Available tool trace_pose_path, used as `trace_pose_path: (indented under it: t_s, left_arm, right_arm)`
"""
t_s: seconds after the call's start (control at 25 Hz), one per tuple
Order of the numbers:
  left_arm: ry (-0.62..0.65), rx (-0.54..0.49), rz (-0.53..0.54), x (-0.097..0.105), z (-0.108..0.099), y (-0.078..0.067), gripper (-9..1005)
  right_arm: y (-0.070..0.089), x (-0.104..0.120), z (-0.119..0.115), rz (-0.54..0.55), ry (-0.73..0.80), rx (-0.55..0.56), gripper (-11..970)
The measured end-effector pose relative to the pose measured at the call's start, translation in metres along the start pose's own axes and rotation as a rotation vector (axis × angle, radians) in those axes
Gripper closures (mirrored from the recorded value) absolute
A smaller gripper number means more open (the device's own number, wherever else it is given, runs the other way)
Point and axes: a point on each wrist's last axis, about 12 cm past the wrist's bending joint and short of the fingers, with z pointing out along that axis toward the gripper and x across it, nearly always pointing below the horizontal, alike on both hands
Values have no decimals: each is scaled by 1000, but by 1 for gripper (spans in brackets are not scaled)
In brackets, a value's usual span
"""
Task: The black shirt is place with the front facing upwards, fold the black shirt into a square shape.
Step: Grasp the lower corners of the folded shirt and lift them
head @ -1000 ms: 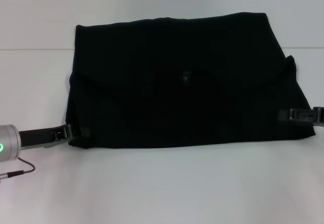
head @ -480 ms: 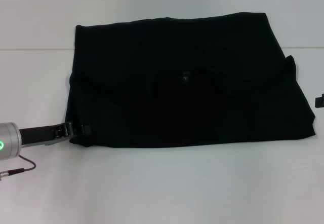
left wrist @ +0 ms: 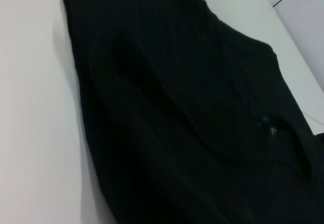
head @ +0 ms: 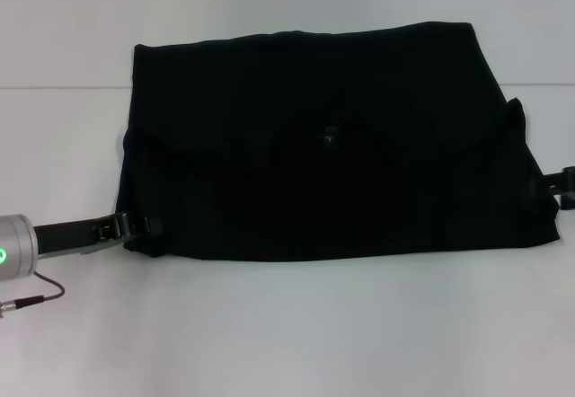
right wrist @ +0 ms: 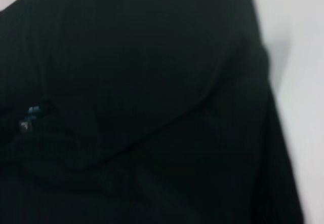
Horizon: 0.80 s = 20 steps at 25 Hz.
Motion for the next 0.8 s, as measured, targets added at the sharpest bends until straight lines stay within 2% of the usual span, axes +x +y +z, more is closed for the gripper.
trace_pose_path:
  t_s: [0.24, 0.8]
  left_arm:
    - [0, 4, -2, 1, 0, 0, 959]
    - [4, 12, -1, 1, 0, -1, 960]
  right_arm:
    - [13, 2, 18, -34, 17, -5, 158]
    - [13, 8, 24, -40, 39, 5, 177]
